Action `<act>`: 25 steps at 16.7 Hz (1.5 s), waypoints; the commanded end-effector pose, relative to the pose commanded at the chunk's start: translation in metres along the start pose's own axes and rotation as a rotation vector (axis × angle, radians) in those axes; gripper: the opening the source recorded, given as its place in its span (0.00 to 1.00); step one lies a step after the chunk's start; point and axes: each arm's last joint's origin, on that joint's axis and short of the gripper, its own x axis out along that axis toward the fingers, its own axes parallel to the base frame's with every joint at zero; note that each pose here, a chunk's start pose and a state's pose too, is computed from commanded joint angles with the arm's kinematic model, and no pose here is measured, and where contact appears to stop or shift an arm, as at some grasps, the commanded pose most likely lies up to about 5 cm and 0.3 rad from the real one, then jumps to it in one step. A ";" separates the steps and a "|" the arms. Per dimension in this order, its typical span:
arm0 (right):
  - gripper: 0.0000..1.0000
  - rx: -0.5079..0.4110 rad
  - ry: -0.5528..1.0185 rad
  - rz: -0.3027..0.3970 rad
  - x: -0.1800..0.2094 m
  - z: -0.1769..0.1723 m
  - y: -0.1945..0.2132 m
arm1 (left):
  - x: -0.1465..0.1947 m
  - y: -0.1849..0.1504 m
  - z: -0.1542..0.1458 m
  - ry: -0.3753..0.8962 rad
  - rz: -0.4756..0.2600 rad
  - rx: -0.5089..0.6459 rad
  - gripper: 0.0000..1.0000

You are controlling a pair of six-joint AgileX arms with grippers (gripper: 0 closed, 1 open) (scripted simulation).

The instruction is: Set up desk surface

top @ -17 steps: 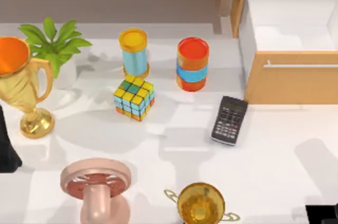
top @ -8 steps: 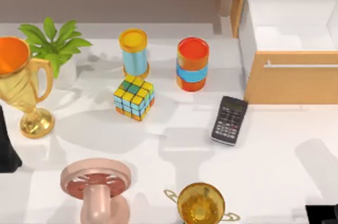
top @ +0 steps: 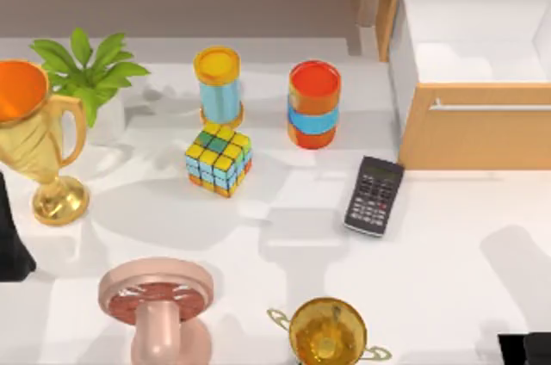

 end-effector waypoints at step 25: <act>1.00 -1.106 -1.156 0.053 0.012 0.089 0.086 | 0.000 0.000 0.000 0.000 0.000 0.000 1.00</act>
